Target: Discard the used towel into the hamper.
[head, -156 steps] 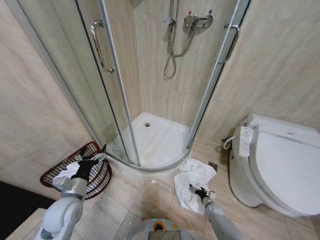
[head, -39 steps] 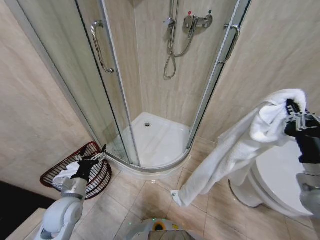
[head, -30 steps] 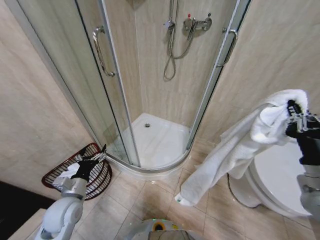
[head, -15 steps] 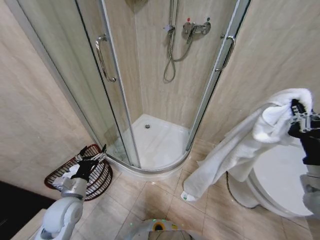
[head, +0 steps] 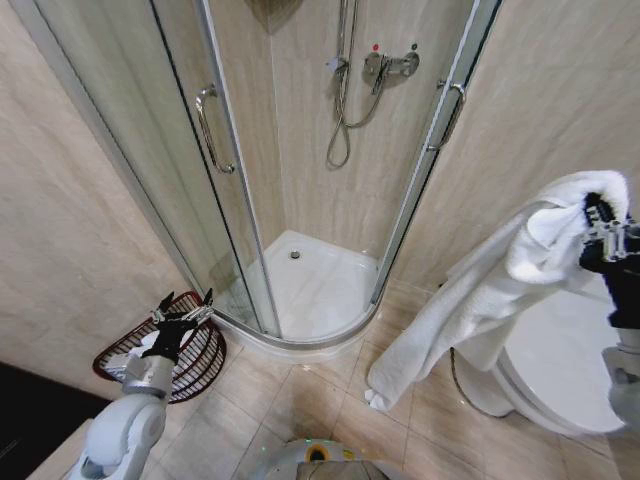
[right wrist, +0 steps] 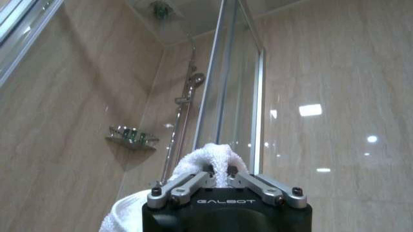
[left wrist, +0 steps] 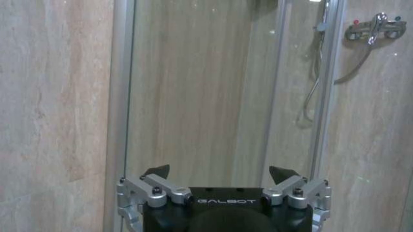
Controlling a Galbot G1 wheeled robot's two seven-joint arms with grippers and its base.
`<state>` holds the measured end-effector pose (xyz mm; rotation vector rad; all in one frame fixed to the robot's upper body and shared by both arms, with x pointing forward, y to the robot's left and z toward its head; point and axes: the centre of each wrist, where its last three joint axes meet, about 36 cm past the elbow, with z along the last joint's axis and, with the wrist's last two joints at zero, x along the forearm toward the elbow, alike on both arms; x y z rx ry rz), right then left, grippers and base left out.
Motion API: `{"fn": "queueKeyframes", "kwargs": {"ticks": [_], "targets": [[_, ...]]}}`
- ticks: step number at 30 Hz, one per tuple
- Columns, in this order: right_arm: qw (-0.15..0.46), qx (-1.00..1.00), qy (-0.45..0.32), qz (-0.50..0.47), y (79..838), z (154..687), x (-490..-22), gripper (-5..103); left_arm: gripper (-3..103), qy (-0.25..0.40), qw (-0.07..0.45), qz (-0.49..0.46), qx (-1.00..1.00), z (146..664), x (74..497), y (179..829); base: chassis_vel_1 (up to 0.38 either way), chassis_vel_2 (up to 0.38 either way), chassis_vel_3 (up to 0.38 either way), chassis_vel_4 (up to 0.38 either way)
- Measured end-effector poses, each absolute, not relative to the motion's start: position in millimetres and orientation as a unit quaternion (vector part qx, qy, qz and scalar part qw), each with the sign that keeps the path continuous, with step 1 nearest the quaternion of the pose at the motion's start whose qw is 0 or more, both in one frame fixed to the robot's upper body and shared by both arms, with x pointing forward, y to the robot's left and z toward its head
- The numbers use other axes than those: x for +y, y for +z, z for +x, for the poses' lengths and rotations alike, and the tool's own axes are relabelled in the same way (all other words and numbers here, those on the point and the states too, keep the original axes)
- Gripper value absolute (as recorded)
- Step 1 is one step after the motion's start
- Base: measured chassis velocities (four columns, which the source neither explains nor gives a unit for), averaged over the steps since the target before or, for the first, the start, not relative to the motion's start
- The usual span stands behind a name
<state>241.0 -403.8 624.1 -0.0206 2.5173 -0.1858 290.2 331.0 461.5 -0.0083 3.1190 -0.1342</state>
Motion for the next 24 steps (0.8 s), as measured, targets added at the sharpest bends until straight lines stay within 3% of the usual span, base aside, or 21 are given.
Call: {"fn": "queueKeyframes", "kwargs": {"ticks": [24], "targets": [[0.308, 0.949, -0.069, -0.016, 632.1, 240.4, -402.5, 4, 100, -0.043, 0.01, -0.003, 0.999, 290.2, 331.0, 461.5, 0.0, 0.0, 0.0, 0.0]]}}
